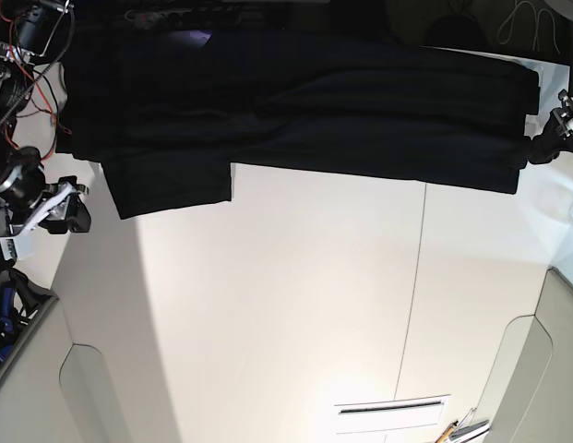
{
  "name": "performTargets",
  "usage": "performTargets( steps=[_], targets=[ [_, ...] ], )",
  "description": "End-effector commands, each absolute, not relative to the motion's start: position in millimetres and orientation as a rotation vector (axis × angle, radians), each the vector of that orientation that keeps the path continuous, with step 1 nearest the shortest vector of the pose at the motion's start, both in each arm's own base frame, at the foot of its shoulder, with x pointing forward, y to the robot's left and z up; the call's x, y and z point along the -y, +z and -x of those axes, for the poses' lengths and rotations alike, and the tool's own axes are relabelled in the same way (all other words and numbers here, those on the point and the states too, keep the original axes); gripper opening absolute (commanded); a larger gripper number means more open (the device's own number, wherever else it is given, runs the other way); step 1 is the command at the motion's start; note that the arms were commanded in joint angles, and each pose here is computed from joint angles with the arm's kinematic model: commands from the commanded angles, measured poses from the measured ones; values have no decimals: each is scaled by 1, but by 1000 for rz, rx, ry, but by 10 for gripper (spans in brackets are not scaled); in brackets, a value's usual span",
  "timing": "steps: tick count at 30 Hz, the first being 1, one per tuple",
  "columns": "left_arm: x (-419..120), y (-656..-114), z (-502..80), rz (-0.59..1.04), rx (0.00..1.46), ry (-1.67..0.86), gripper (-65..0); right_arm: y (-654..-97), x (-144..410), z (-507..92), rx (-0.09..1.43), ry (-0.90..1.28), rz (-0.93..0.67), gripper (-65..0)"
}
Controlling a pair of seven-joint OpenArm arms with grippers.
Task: Fold the T-shirt properly
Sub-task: 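Release the hem and move the right gripper onto the folded shirt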
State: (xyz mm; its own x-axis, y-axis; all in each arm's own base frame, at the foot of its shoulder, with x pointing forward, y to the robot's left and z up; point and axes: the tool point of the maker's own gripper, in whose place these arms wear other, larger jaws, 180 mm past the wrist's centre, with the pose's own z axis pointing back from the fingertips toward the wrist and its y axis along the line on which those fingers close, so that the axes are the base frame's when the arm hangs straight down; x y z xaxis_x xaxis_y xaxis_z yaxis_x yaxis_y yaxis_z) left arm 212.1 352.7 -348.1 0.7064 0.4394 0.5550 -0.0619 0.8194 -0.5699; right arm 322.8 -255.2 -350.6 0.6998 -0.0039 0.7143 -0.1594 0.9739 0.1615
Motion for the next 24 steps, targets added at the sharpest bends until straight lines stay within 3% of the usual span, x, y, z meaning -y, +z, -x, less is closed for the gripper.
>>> performTargets(
  steps=[1,13,14,16,17,24],
  targets=[
    [-360,-331,-221,541,794,268,-422,-342,257,-337,828,93,-219,-363],
    [-360,-331,-221,540,794,268,-422,-426,208,-331,525,135,-348,-372],
    [-360,-331,-221,540,794,268,-422,-428,206,-327,498,144,-354,-415],
    [-360,-331,-221,540,794,268,-422,-429,201,-320,453,150,-376,-595],
    [-360,-331,-221,540,794,268,-422,-429,200,-318,441,152,-386,-650],
    [-360,-331,-221,540,794,268,-422,-386,186,-326,530,231,-404,-650]
  ],
)
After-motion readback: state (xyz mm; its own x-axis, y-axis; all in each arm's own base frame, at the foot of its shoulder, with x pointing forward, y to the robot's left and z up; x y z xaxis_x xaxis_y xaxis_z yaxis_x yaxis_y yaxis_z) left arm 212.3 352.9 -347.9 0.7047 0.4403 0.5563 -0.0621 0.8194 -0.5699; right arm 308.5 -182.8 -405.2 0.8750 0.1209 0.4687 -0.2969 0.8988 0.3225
